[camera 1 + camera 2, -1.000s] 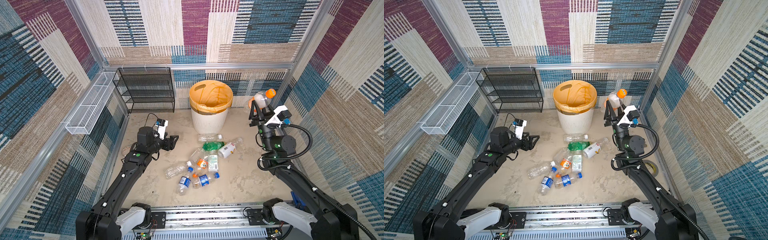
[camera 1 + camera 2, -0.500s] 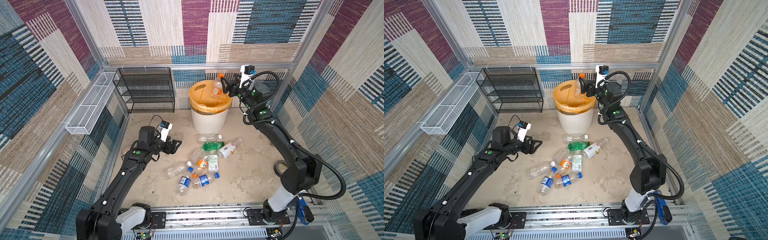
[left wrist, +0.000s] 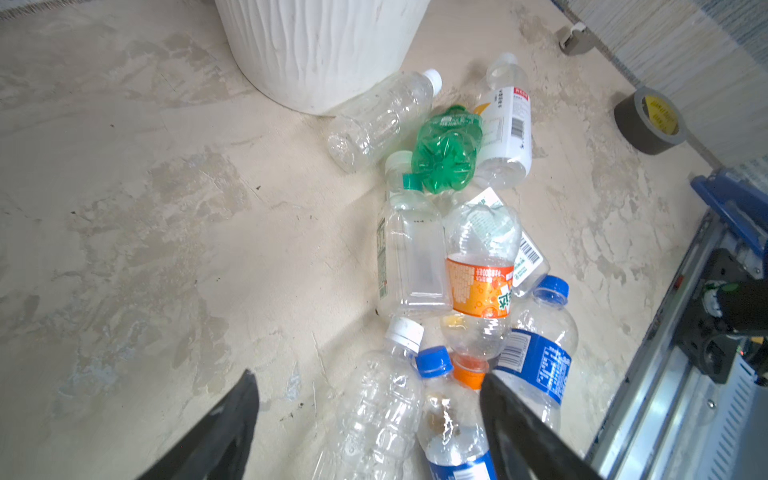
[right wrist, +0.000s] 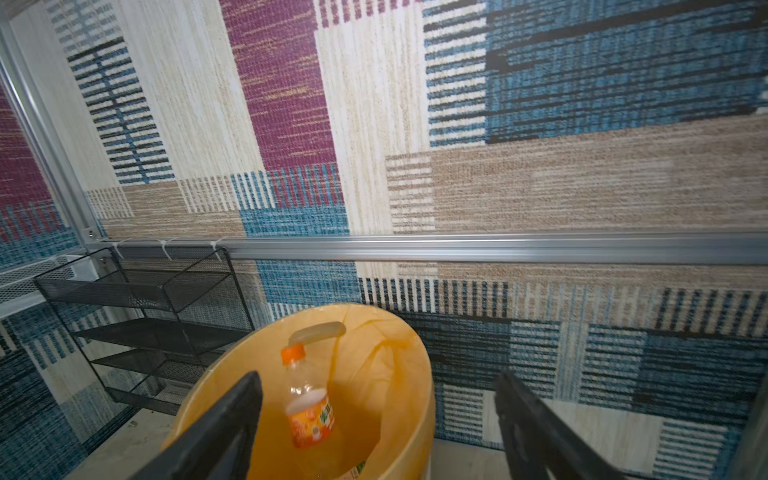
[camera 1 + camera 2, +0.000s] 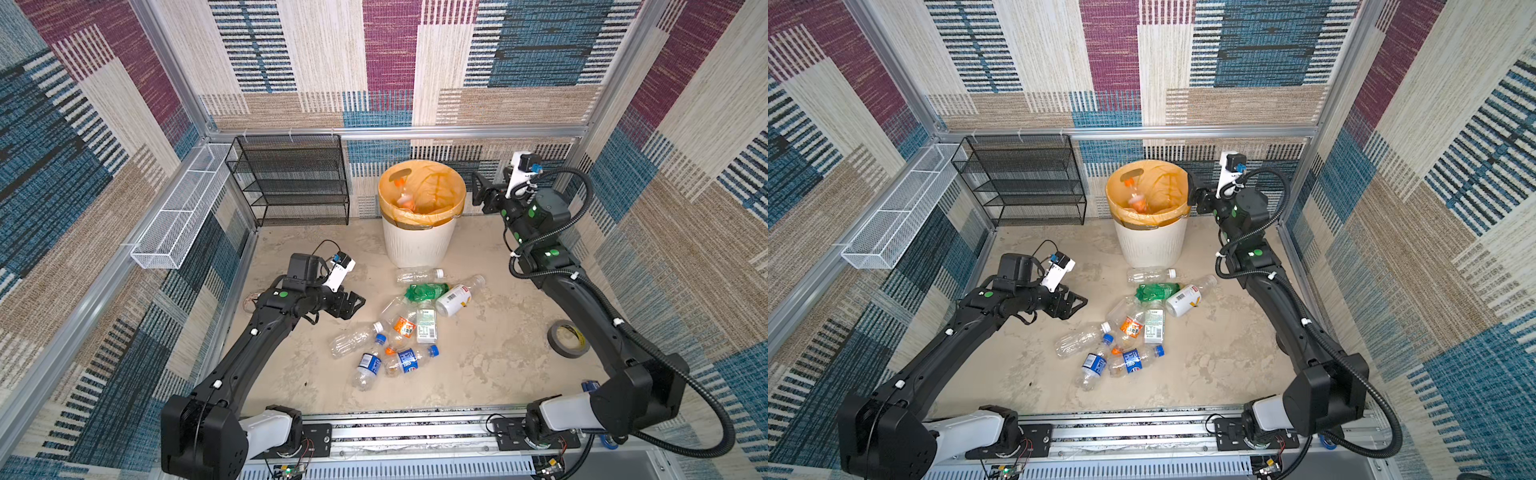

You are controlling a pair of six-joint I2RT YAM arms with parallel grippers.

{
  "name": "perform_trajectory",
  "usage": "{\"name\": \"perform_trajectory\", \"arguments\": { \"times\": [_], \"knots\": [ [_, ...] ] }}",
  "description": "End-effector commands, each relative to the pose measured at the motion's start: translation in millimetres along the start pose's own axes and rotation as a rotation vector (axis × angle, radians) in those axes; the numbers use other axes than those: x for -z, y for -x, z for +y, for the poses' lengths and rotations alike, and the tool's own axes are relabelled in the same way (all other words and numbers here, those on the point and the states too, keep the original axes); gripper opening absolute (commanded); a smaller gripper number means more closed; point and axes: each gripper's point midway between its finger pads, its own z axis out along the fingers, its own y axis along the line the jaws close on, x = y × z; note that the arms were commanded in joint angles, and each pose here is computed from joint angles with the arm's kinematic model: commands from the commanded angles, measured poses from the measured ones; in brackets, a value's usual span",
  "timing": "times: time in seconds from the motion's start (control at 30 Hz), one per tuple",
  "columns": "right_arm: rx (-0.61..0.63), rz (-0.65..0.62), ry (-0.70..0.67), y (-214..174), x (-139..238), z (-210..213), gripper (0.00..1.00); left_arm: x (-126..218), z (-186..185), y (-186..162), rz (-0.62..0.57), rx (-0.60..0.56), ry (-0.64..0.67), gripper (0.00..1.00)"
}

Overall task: Throw the plastic bottles in the bin
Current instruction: 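Open the right gripper to drop the orange-capped bottle into the bin, then lower the left gripper onto the white-capped clear bottle while the right arm holds back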

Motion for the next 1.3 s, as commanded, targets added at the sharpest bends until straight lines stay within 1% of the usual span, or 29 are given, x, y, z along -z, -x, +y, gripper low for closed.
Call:
{"name": "perform_trajectory", "arguments": {
  "times": [0.0,0.17,0.3,0.5,0.63,0.73,0.83,0.97,1.27],
  "knots": [
    [-0.042,-0.047,-0.076,5,15,-23,0.88,-5,-4,-7,0.051,-0.057,-0.006,0.84],
    [-0.076,-0.040,-0.125,-10,35,-43,0.89,-10,-4,-20,0.101,-0.093,0.023,0.85],
    [-0.100,-0.014,-0.132,-25,40,-50,0.89,-12,-1,-34,0.159,-0.139,0.056,0.88],
    [-0.105,0.026,-0.131,-41,38,-57,0.90,-20,8,-48,0.243,-0.155,0.088,0.89],
    [-0.109,0.040,-0.133,-47,37,-62,0.90,-29,4,-60,0.288,-0.168,0.066,0.88],
    [-0.116,0.047,-0.128,-52,36,-64,0.90,-32,-5,-70,0.306,-0.180,0.015,0.88],
    [-0.120,0.056,-0.123,-57,34,-66,0.90,-33,-10,-80,0.327,-0.216,-0.013,0.88],
    [-0.128,0.064,-0.113,-62,30,-67,0.90,-38,-5,-96,0.404,-0.272,0.028,0.88],
    [-0.138,0.078,-0.114,-73,29,-70,0.90,-52,4,-111,0.478,-0.293,0.058,0.87]
  ]
}}
